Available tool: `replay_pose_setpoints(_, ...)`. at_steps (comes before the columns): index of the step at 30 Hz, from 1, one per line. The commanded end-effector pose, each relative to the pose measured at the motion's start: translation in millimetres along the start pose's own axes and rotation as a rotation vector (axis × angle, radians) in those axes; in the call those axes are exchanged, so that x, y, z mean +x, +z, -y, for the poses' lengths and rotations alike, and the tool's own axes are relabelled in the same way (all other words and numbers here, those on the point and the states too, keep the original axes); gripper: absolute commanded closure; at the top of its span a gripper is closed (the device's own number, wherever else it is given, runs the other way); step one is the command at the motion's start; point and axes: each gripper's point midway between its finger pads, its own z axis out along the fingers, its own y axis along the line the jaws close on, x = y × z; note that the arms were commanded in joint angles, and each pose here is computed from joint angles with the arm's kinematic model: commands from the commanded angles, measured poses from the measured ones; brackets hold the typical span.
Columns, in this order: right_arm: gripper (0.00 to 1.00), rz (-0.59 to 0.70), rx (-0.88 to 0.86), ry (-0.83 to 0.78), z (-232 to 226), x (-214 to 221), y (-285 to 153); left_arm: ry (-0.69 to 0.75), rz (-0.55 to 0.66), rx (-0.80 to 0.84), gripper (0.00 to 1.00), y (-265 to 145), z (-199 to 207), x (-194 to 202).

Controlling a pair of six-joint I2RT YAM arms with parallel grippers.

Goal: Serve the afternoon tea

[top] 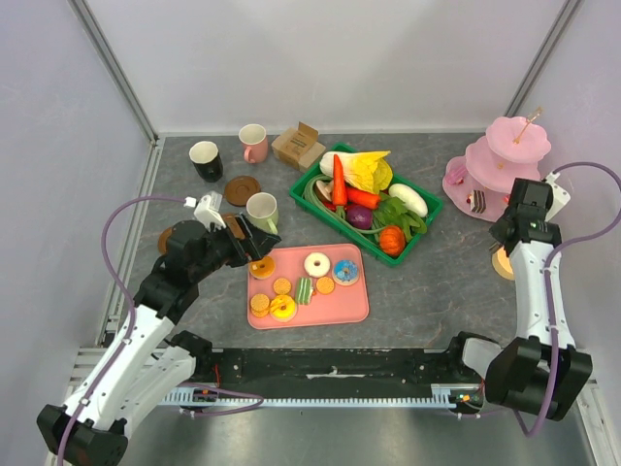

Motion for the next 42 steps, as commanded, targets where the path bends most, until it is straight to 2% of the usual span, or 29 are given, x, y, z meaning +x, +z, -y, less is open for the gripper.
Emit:
replay_pose_setpoints(1, 1.00, 0.069, -0.049, 0.018, -16.0, -27.8, 12.9, -0.009, 0.046, 0.055, 0.02, -6.0, 12.7, -9.2)
replay_pose_setpoints(16, 1.00, 0.135, -0.053, 0.013, -28.0, -49.5, 46.0, -0.019, 0.025, 0.027, 0.02, 1.6, 6.0, -6.0)
replay_pose_setpoints(26, 0.99, 0.077, -0.109, -0.001, -40.2, -35.1, 58.8, -0.022, 0.014, 0.023, 0.02, 3.7, 5.1, -3.9)
replay_pose_setpoints(35, 0.70, 0.026, -0.059, -0.006, -28.5, -20.6, 57.0, -0.027, 0.008, 0.030, 0.02, 2.6, 6.2, -2.5)
replay_pose_setpoints(42, 0.56, 0.027, -0.034, -0.026, -21.3, -19.7, 52.9, -0.024, 0.009, 0.040, 0.02, 0.9, 8.2, -2.7)
